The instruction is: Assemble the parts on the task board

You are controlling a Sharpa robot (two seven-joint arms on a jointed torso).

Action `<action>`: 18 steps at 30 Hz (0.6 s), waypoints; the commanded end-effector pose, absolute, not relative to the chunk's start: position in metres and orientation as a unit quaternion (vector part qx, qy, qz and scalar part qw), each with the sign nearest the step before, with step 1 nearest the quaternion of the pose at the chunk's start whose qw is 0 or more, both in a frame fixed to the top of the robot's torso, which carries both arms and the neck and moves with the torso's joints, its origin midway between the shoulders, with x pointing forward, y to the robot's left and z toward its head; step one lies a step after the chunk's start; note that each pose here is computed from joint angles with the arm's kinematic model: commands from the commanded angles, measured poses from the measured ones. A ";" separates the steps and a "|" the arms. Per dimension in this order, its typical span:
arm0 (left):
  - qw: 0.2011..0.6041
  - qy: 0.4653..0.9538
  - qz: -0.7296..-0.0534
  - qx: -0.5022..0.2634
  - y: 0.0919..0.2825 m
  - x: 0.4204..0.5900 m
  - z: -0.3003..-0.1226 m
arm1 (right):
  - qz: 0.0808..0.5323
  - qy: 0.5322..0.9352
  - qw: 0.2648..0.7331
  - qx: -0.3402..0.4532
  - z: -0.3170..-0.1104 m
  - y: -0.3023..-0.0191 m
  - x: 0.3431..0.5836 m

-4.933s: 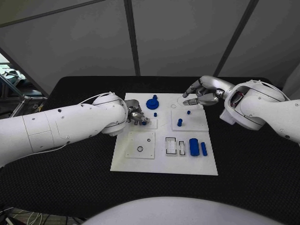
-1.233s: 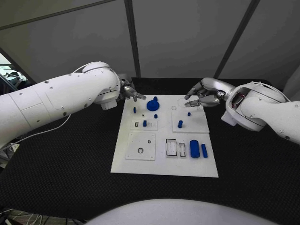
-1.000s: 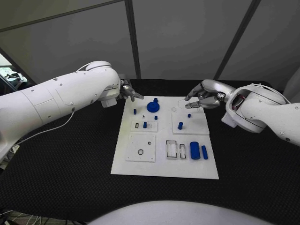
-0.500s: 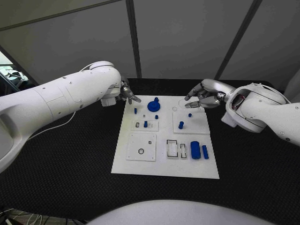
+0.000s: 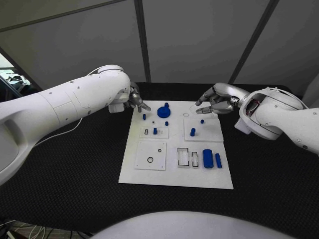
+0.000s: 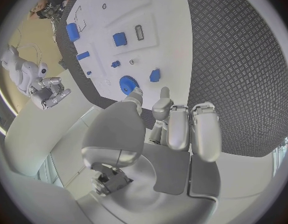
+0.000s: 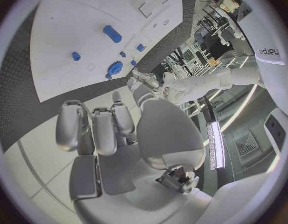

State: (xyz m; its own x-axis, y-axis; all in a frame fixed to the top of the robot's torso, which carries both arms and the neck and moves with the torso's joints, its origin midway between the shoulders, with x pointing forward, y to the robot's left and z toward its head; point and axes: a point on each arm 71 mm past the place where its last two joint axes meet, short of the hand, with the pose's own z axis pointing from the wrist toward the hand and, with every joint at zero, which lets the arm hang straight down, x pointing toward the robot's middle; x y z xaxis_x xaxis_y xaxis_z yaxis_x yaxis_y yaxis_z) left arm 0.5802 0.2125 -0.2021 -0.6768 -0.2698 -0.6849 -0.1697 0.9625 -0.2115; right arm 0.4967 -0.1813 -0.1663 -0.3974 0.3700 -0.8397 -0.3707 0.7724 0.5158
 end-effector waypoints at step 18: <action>0.357 0.927 -0.063 -0.097 0.207 0.577 -0.211 | 0.342 0.762 0.549 -0.005 -0.165 -0.178 0.497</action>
